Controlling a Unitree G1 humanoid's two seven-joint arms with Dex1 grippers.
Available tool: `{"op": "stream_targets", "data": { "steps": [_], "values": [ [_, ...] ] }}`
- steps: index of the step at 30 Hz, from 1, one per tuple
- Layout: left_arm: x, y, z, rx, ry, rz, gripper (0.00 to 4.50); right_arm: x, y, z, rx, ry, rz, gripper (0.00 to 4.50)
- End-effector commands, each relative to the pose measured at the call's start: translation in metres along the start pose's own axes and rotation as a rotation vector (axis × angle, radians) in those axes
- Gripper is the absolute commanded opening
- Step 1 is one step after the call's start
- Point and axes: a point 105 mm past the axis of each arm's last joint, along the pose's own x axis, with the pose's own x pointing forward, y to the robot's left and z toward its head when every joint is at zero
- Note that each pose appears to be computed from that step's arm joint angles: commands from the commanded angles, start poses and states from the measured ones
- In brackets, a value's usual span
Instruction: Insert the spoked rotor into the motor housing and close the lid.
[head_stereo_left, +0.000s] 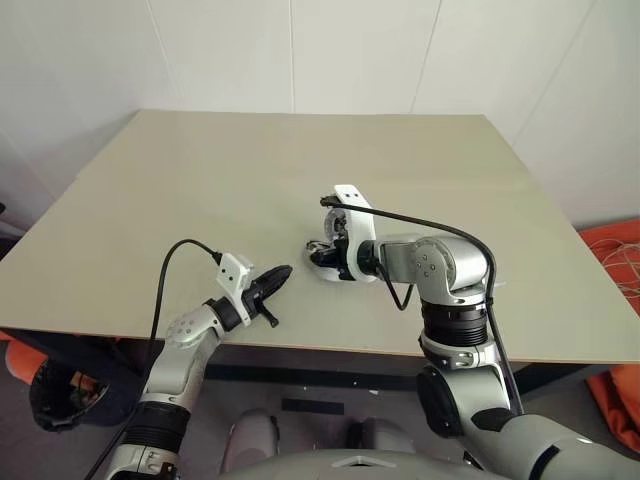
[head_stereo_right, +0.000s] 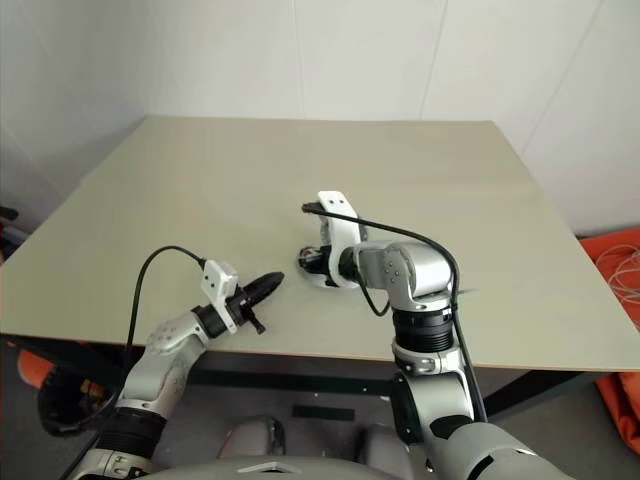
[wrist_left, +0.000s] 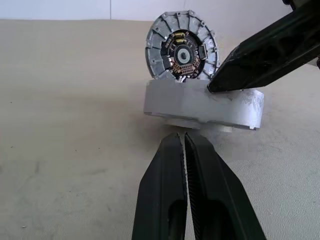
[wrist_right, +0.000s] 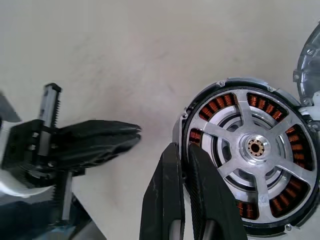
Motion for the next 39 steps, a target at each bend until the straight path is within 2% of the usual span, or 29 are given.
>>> {"op": "stream_targets", "data": {
  "steps": [1, 5, 12, 26, 39],
  "values": [
    [0.001, -0.001, 0.014, 0.032, -0.042, -0.011, 0.19, -0.008, 0.014, 0.021, -0.028, -0.066, 0.066, 0.01],
    [0.002, -0.003, 0.014, 0.03, -0.041, -0.013, 0.19, -0.007, 0.006, 0.013, -0.051, -0.025, 0.02, 0.01],
    [0.004, -0.001, 0.011, 0.026, -0.036, -0.015, 0.19, -0.005, -0.006, -0.002, -0.075, 0.022, -0.034, 2.16],
    [-0.001, 0.006, 0.001, 0.022, -0.016, -0.017, 0.19, -0.008, 0.006, -0.002, -0.141, -0.001, 0.051, 2.16],
    [-0.022, 0.009, -0.012, 0.014, 0.099, -0.007, 0.19, 0.003, 0.007, -0.001, -0.137, -0.021, 0.032, 2.16]
  ]
}}
